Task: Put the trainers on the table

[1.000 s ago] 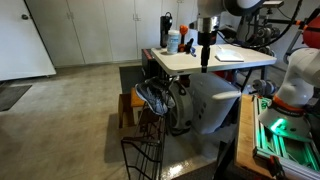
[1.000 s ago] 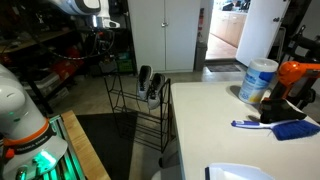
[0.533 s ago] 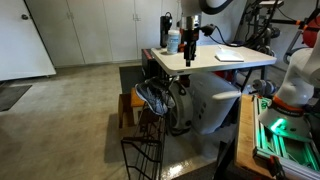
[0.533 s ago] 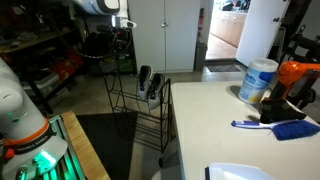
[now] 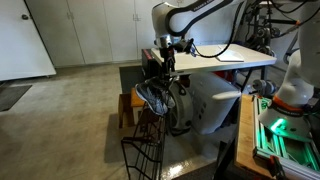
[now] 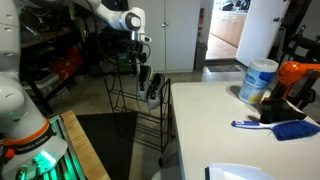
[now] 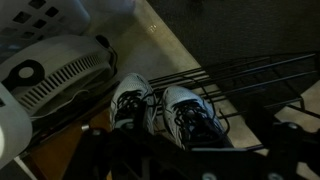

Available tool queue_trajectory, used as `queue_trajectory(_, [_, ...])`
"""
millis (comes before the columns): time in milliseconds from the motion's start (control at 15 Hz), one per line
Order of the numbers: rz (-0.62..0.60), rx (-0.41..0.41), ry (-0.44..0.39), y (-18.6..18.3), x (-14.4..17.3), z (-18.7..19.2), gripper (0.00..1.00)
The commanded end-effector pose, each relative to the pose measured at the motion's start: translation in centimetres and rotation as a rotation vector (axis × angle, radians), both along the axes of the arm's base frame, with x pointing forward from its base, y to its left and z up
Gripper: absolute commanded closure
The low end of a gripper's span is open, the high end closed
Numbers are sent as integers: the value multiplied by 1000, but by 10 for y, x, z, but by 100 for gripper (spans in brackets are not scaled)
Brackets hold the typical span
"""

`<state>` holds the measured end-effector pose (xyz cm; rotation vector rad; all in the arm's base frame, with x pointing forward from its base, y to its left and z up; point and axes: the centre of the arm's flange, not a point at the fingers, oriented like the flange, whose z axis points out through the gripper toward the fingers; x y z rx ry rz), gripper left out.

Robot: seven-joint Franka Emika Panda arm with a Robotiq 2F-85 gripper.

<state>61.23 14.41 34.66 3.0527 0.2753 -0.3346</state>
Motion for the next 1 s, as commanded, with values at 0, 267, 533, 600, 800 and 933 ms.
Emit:
queue_trajectory(0, [7,-5,13,-1,7,-11,0])
queue_trajectory(267, [7,-6,15,-1,11,-17,0])
queue_trajectory(533, [22,-38,-33,-11,-1,-46,0])
queue_trajectory(600, [23,-41,-67,-14,-3,-53,0])
queue_trajectory(800, [38,-29,-222,-22,-7,-72,0])
queue_trajectory(933, [50,3,-299,-25,-10,-83,0])
